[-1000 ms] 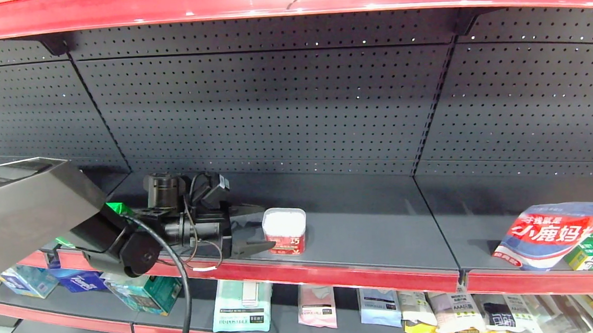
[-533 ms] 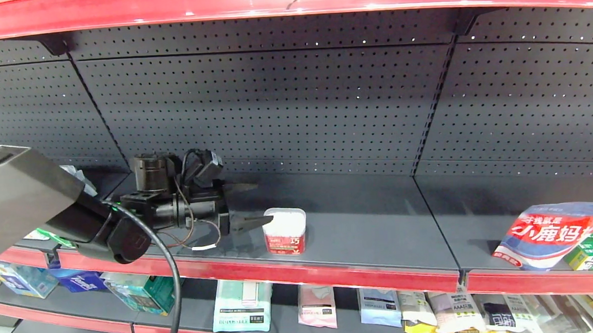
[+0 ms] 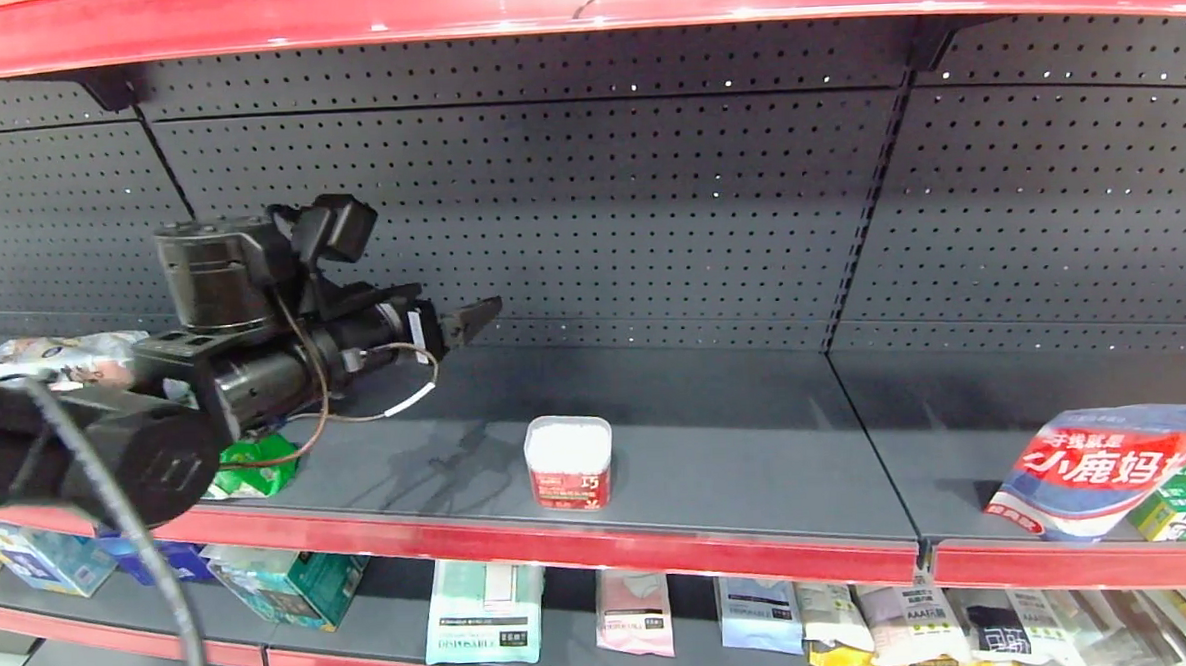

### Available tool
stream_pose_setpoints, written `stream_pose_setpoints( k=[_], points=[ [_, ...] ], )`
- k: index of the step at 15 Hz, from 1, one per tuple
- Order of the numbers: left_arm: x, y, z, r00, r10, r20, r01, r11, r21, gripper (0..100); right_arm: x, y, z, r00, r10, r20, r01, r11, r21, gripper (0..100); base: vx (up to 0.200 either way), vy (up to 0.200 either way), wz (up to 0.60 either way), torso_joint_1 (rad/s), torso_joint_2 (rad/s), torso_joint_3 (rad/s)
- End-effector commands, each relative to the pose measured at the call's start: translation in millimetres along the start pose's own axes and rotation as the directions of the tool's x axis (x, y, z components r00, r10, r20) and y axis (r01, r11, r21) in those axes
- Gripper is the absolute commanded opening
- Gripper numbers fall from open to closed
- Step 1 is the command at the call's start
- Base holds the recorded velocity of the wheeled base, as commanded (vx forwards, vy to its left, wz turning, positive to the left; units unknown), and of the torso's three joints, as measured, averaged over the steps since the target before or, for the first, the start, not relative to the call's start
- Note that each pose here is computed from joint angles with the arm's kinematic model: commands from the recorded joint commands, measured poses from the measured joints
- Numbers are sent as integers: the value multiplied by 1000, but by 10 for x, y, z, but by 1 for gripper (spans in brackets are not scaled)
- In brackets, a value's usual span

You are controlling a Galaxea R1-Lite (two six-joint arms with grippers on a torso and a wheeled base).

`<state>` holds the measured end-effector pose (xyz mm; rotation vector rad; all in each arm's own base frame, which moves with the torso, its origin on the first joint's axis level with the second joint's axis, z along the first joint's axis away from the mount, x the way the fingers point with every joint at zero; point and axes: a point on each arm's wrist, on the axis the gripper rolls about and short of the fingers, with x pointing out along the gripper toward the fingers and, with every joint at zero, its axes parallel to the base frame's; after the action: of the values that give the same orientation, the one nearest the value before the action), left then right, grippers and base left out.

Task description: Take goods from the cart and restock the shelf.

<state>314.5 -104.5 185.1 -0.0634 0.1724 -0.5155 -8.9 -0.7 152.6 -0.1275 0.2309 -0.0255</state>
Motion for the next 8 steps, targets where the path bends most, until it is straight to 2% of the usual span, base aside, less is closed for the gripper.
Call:
stream_pose_setpoints(
  k=[1,2,3,5,8],
  points=[
    [-975,-271,197,999,28,-33,-29,999,-35,100,240,-42,408,995,18,-93,-18,1000,-6,0,0,0,0,0,0,0],
    [-995,-275,198,999,30,-33,-31,999,-35,100,248,-42,413,995,20,-96,-20,1000,-6,0,0,0,0,0,0,0],
    [-1464,-303,8,994,63,-86,-64,998,-15,100,429,-35,500,984,64,-167,-69,997,-26,0,0,0,0,0,0,0],
    [-1903,-328,-298,986,100,-137,-95,994,45,100,556,-9,513,968,121,-219,-136,989,-54,0,0,0,0,0,0,0],
    [-2394,-425,-583,973,137,-187,-129,990,56,100,663,26,515,950,165,-267,-198,975,-100,0,0,0,0,0,0,0]
  ],
)
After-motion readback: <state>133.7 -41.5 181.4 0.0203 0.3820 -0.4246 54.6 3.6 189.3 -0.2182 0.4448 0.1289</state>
